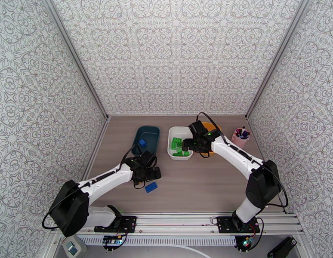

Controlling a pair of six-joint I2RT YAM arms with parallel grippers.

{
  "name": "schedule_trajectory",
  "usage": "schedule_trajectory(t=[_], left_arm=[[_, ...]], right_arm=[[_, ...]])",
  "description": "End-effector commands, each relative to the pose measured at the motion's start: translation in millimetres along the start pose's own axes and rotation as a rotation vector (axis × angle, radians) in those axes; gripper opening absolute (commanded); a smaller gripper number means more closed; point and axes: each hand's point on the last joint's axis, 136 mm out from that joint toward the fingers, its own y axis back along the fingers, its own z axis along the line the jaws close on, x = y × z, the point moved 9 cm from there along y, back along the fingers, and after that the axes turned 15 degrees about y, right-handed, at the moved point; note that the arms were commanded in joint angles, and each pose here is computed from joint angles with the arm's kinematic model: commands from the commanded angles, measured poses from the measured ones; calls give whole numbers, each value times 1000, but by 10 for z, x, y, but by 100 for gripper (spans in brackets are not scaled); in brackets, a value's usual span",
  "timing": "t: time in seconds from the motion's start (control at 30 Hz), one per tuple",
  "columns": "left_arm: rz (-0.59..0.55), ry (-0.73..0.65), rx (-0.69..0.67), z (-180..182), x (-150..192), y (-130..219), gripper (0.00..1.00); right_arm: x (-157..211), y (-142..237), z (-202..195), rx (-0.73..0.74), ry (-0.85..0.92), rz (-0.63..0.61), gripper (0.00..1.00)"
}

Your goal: Sort the legos into containers by color

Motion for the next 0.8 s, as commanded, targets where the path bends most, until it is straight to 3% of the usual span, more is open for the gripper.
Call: schedule_trajectory(t=[0.0, 0.33, 0.63, 0.77], left_arm=[[11, 81, -40, 158, -14, -4, 99], [32, 310, 25, 298, -190, -328, 95], [13, 326, -21, 255, -367, -524, 88], [21, 318, -35, 219, -411, -624, 73]], right_arm=[[78, -45, -13, -17, 7, 13, 81], [185, -15, -45, -22, -3, 2, 79], [205, -51, -48, -31, -11, -7, 79], [238, -76, -56, -31, -16, -1, 78]])
